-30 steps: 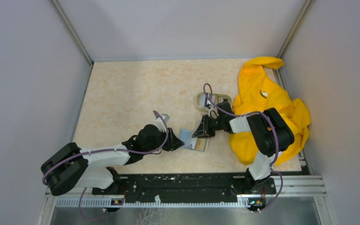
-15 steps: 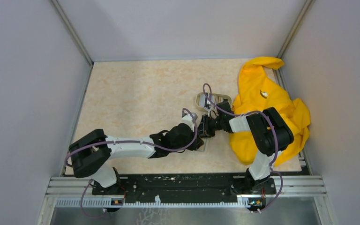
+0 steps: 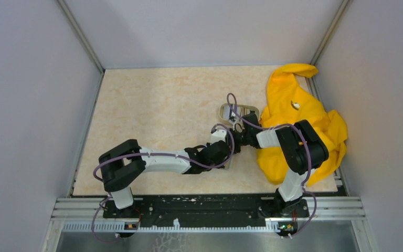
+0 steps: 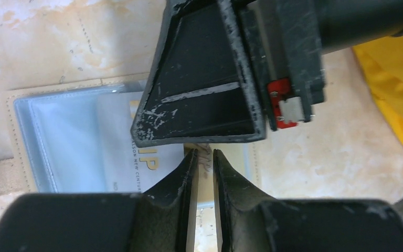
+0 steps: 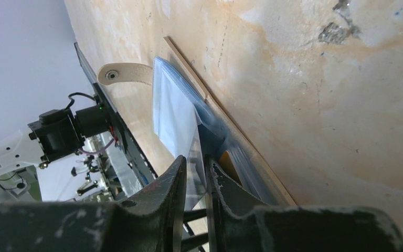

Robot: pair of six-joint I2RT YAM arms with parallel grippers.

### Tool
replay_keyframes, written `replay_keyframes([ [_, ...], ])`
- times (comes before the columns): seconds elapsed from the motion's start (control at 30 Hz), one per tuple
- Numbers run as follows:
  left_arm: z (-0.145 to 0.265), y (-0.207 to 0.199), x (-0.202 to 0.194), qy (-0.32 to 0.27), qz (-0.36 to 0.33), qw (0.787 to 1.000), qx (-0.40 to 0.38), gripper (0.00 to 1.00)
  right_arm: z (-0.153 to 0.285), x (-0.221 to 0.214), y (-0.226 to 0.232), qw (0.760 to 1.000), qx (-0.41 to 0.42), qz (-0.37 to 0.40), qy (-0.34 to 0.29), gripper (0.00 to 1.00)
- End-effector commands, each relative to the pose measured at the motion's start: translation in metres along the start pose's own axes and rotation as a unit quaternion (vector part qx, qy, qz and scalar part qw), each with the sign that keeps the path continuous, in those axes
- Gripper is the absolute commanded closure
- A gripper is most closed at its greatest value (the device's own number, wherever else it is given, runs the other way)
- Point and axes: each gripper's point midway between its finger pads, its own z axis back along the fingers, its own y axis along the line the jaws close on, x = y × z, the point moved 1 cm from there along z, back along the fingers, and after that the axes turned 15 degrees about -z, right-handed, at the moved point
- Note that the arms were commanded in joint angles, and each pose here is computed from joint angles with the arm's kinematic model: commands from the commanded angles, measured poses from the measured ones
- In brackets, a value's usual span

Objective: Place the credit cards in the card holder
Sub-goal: Insert the credit card into the card holder.

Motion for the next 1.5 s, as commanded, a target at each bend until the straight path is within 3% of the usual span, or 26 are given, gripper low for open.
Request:
replay_keyframes([
  [0.0, -0.004, 0.012, -0.005, 0.017, -0.022, 0.999, 0.044, 0.77, -0.003, 0.006, 0.002, 1.000, -0.005, 0.020, -0.004, 0.80],
  [0.33, -0.005, 0.030, -0.014, 0.027, -0.026, 0.995, 0.096, 0.69, -0.003, 0.007, 0.004, 1.000, -0.005, 0.027, -0.004, 0.73],
  [0.77, 0.001, 0.036, -0.008, 0.018, -0.025, 0.994, 0.108, 0.60, 0.008, 0.014, 0.025, 0.997, 0.006, 0.081, -0.017, 0.63],
  [1.1, 0.037, 0.004, 0.023, -0.053, -0.047, 0.997, -0.040, 0.54, 0.034, 0.030, 0.051, 0.981, -0.009, 0.182, -0.064, 0.61],
  [1.27, 0.060, 0.013, 0.021, -0.083, -0.058, 0.993, -0.064, 0.47, 0.057, 0.039, 0.070, 0.954, -0.020, 0.282, -0.097, 0.62],
  [1.47, 0.072, 0.056, 0.001, -0.082, -0.021, 0.995, -0.044, 0.42, 0.081, 0.014, 0.092, 0.873, 0.025, 0.484, -0.058, 0.63],
])
